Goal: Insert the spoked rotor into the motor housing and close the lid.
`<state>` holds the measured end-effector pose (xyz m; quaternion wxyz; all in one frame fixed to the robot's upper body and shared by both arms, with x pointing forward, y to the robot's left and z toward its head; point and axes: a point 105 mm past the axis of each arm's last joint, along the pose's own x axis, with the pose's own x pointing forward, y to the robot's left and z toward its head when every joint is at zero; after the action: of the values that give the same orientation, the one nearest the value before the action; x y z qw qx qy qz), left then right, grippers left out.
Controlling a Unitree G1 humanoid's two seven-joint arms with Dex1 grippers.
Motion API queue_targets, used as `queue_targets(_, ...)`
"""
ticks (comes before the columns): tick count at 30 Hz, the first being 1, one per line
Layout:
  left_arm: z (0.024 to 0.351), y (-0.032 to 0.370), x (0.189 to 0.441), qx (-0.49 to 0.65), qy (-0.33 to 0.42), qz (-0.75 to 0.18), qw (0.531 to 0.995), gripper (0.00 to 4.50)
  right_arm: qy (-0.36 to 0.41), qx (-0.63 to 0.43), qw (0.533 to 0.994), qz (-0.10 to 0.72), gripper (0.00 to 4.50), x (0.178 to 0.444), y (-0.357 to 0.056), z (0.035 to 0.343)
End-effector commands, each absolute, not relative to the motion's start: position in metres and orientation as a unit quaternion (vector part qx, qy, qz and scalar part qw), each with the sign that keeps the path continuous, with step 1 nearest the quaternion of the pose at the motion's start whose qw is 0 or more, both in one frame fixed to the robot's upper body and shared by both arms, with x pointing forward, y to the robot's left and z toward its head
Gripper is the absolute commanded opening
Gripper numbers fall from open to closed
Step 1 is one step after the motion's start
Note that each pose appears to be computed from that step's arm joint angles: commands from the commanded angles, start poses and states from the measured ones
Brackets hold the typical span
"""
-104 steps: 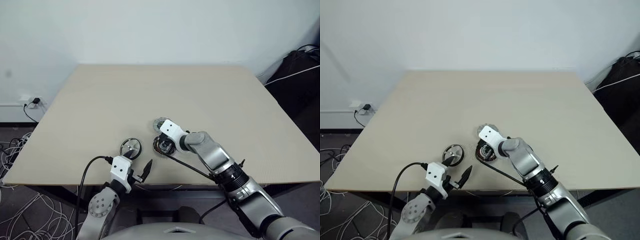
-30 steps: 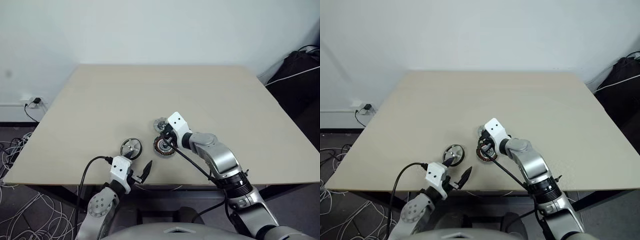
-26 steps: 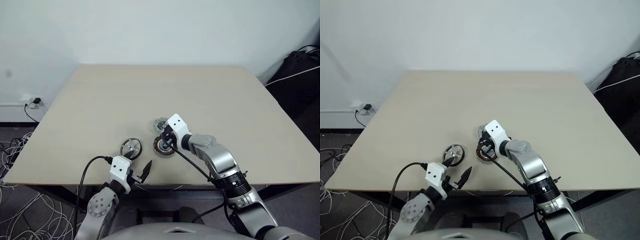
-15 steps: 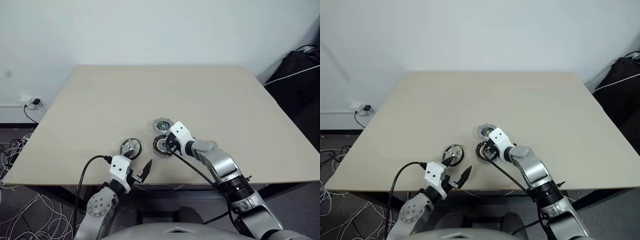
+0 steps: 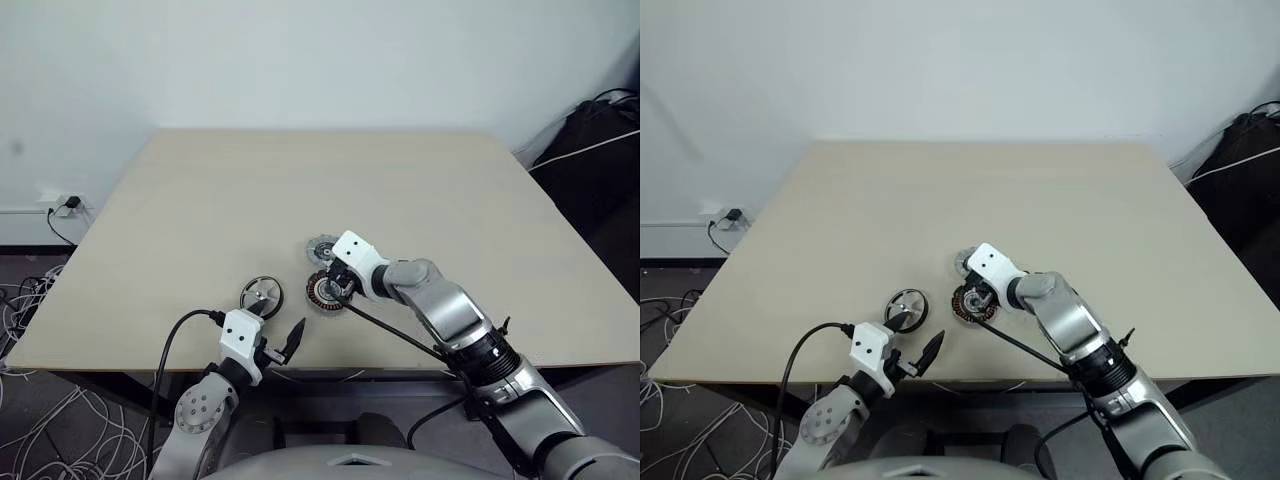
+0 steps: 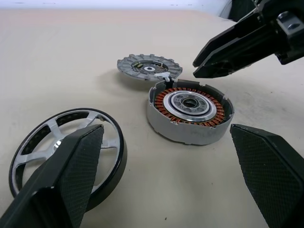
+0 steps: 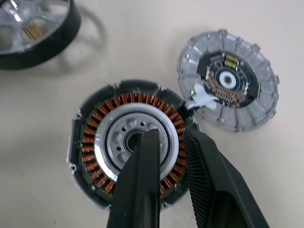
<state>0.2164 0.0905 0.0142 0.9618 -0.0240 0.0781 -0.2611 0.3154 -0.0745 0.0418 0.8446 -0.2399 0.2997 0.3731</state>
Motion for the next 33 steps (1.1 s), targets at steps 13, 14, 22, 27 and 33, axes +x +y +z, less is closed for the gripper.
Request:
queue_targets(13,0.019,0.088,0.219,-0.027,0.058,-0.260,0.963,4.50,0.313,-0.259,0.838,0.364,0.90,0.321,-0.066,0.041)
queue_targets(14,0.019,0.088,0.219,-0.027,0.058,-0.260,0.964,4.50,0.315,-0.259,0.837,0.364,0.90,0.321,-0.066,0.039)
queue_targets(22,0.013,0.090,0.219,-0.028,0.058,-0.257,0.964,4.50,0.321,-0.267,0.834,0.362,0.90,0.322,-0.064,0.032)
queue_targets(27,0.012,0.091,0.219,-0.027,0.057,-0.255,0.965,4.50,0.318,-0.292,0.829,0.355,0.90,0.326,-0.066,0.029)
queue_targets(33,0.014,0.092,0.219,-0.026,0.053,-0.253,0.966,4.50,0.310,-0.306,0.826,0.357,0.90,0.327,-0.065,0.030)
